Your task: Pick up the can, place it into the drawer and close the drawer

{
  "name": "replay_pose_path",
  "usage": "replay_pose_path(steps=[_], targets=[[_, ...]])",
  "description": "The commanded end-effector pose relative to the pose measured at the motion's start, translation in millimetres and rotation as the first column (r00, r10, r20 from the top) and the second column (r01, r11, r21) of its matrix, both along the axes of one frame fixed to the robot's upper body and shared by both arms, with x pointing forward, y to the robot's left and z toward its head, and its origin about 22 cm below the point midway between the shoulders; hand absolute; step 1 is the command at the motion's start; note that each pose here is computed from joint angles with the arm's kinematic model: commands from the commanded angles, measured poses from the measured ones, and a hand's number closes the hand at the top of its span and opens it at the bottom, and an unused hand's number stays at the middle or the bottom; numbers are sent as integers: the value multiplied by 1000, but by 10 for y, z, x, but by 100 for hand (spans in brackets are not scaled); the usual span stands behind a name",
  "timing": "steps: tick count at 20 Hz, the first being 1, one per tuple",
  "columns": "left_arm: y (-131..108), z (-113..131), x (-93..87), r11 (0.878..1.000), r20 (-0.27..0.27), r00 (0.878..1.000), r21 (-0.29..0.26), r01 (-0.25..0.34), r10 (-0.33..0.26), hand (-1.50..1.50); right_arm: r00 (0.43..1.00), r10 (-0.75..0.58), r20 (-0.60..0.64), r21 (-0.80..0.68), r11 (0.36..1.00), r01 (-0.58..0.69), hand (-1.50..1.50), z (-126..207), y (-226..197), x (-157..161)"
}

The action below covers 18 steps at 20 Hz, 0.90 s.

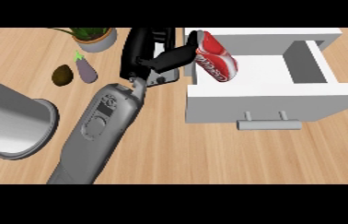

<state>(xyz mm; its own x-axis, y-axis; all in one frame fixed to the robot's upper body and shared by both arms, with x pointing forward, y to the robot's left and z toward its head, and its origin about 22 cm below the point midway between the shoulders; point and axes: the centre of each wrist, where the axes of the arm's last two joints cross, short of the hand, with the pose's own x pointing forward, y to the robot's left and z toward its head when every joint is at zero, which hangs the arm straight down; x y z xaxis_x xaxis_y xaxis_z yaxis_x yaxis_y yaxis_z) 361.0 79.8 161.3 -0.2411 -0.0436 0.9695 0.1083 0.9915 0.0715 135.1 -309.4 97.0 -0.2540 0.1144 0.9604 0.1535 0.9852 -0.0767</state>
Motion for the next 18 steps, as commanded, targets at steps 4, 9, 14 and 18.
replay_pose_path(steps=[4, 9, 14, 18], targets=[[-380, 393, 144, 999, 11, 999, 17, 38, -39, 150, 1000, -16, 6, -4, 1000, 17, -150, -6, -12, 245], [-631, 701, 316, 999, 11, 1000, 34, 5, -5, 150, 1000, 27, 0, -9, 1000, -27, -150, -24, -16, 56], [-842, 910, 390, 999, -8, 1000, 53, -1, 1, 150, 1000, 8, 21, 17, 1000, -8, -150, 17, 66, 191], [-960, 901, 456, 997, -10, 1000, 80, -14, 15, 150, 999, 26, 18, -6, 1000, -26, -150, 55, -39, 195]])
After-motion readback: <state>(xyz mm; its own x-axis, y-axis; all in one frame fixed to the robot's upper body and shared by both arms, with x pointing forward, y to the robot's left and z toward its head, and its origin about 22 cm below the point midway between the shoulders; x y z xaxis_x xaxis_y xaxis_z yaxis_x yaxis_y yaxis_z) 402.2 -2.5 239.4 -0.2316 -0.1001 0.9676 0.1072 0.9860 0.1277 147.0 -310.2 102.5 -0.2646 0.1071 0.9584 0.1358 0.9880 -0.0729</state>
